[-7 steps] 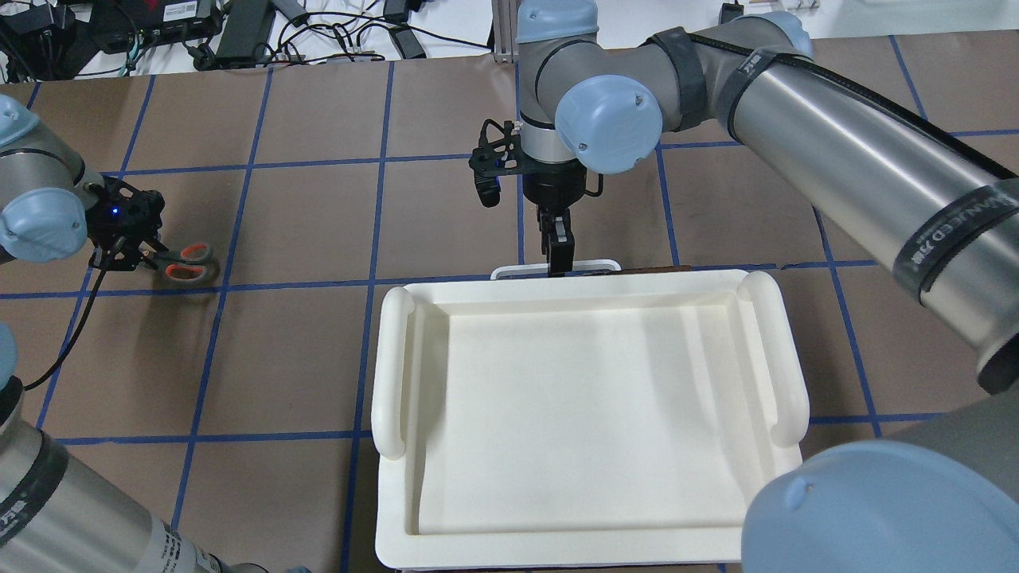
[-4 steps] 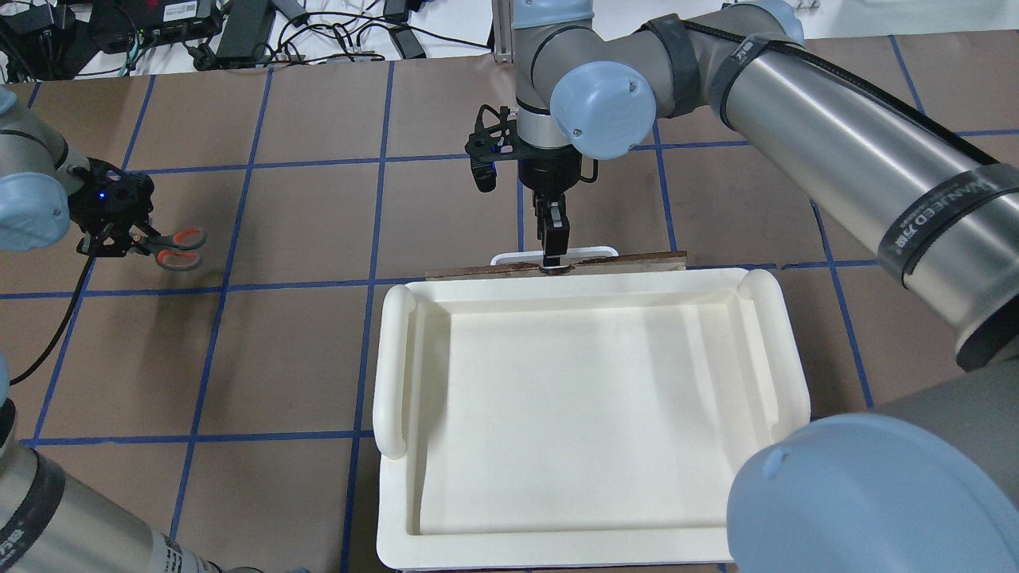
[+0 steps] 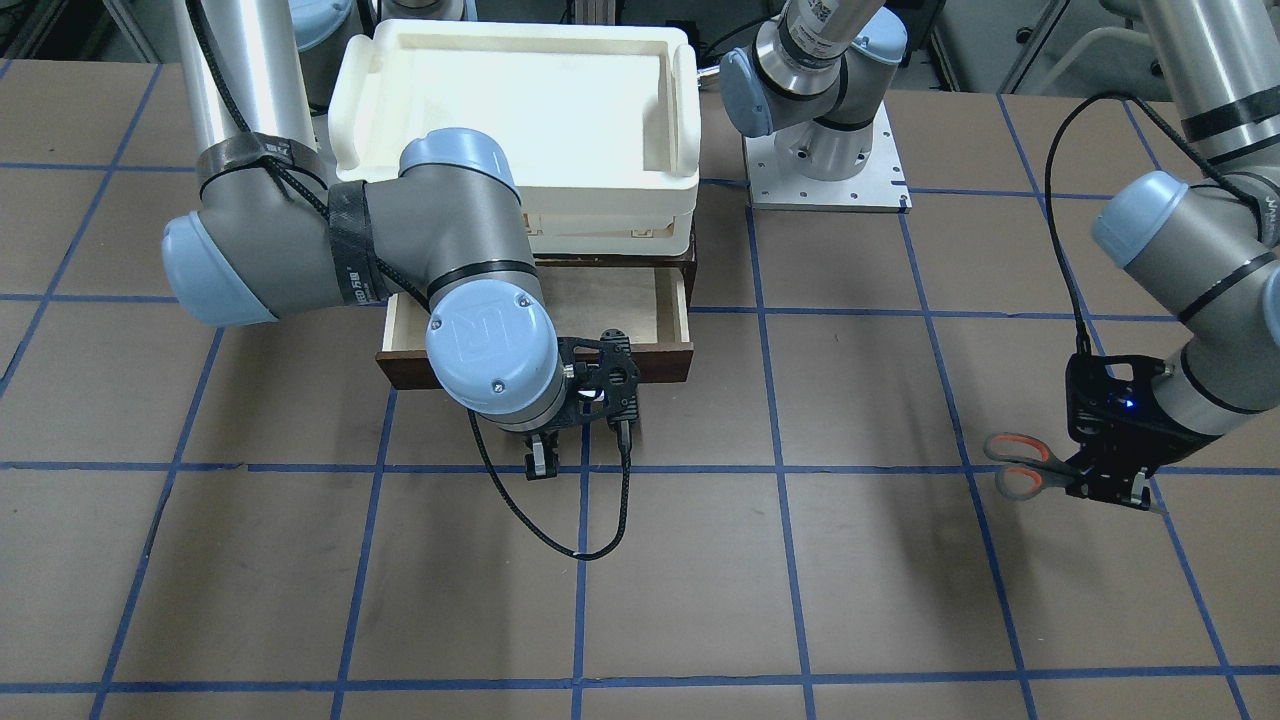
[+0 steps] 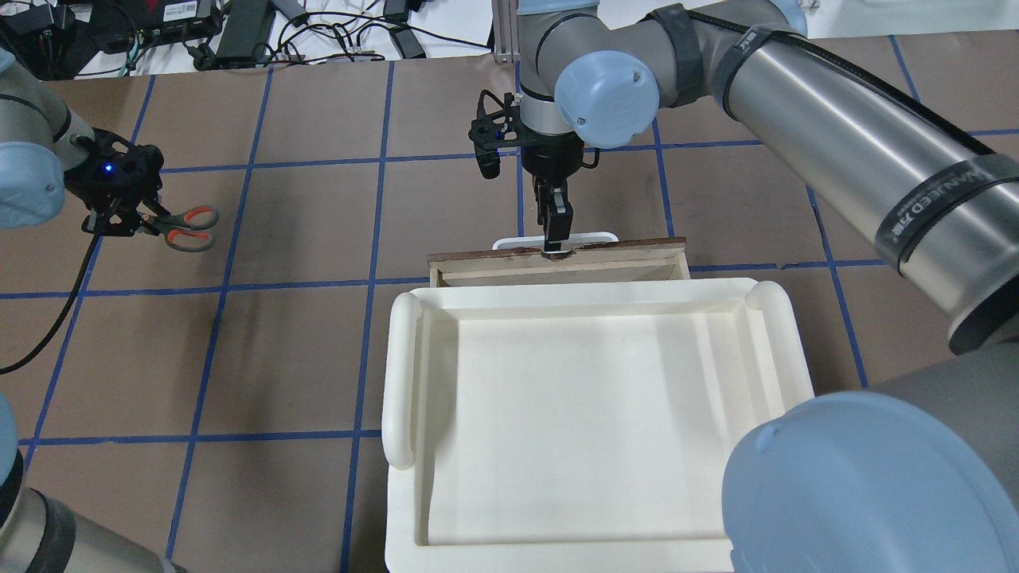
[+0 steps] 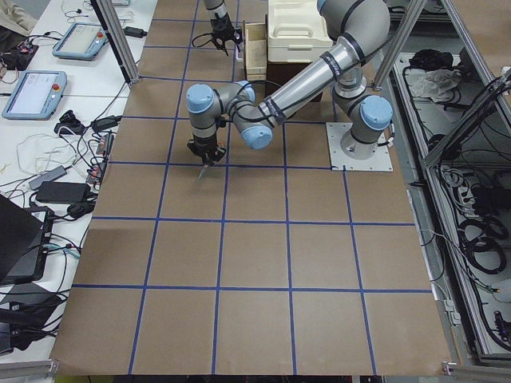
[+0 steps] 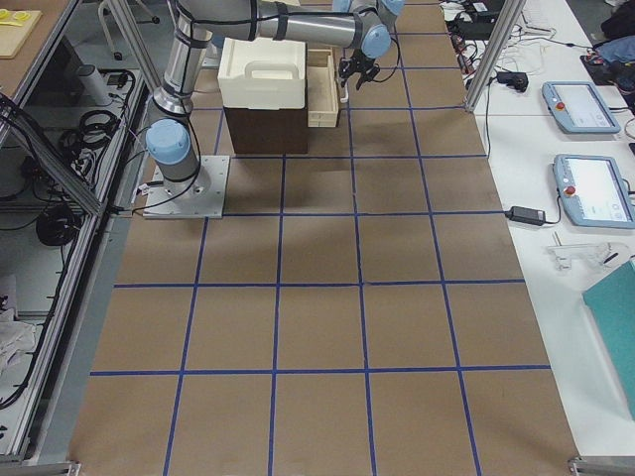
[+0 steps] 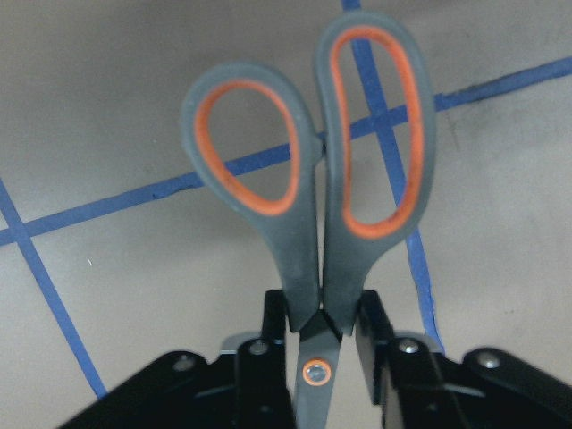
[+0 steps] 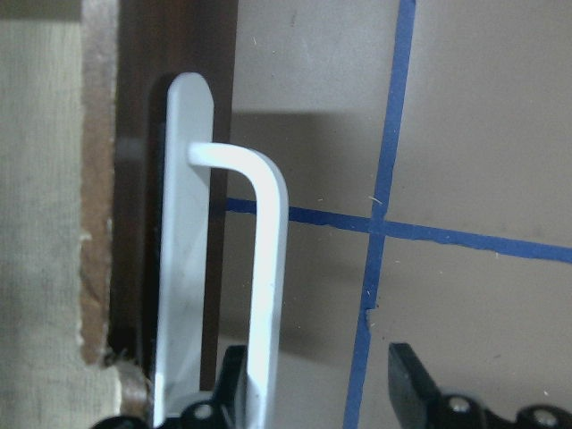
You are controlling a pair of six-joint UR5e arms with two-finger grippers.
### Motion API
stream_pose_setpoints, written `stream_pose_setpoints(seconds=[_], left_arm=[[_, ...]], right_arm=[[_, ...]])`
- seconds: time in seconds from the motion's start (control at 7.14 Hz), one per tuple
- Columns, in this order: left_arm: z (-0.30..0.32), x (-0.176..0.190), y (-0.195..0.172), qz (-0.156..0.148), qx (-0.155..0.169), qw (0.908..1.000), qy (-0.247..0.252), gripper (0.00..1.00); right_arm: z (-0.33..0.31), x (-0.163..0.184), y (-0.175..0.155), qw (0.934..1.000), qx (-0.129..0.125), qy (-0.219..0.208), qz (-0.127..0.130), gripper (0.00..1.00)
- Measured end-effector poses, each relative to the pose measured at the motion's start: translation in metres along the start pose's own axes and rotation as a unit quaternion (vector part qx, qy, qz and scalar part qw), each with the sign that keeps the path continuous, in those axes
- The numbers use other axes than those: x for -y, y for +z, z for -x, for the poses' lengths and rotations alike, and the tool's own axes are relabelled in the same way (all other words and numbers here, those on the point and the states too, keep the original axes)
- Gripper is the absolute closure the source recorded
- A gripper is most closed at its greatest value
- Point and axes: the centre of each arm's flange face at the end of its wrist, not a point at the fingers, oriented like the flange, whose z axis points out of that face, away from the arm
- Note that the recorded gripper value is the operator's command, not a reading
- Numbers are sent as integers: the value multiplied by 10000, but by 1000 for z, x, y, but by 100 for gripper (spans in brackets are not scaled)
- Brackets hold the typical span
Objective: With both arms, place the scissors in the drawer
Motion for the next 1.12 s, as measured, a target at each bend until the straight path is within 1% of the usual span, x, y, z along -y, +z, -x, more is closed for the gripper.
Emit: stream_pose_setpoints(seconds=[0.28, 0.56, 0.98, 1.12], left_arm=[[8, 14, -31, -84, -56, 9999, -66, 99], [24, 32, -58, -134, -95, 9998, -59, 99], [30, 43, -78, -157, -113, 9998, -32, 99], [30, 52, -86, -162, -114, 9998, 30, 99]], right_arm=[[-11, 0, -3, 10000, -86, -19, -11, 39], [-21, 1, -9, 9997, -240, -107, -32, 39], [-33, -1, -10, 9988, -437, -196, -58, 39], [-38, -3, -9, 9985, -497, -229, -66, 39]])
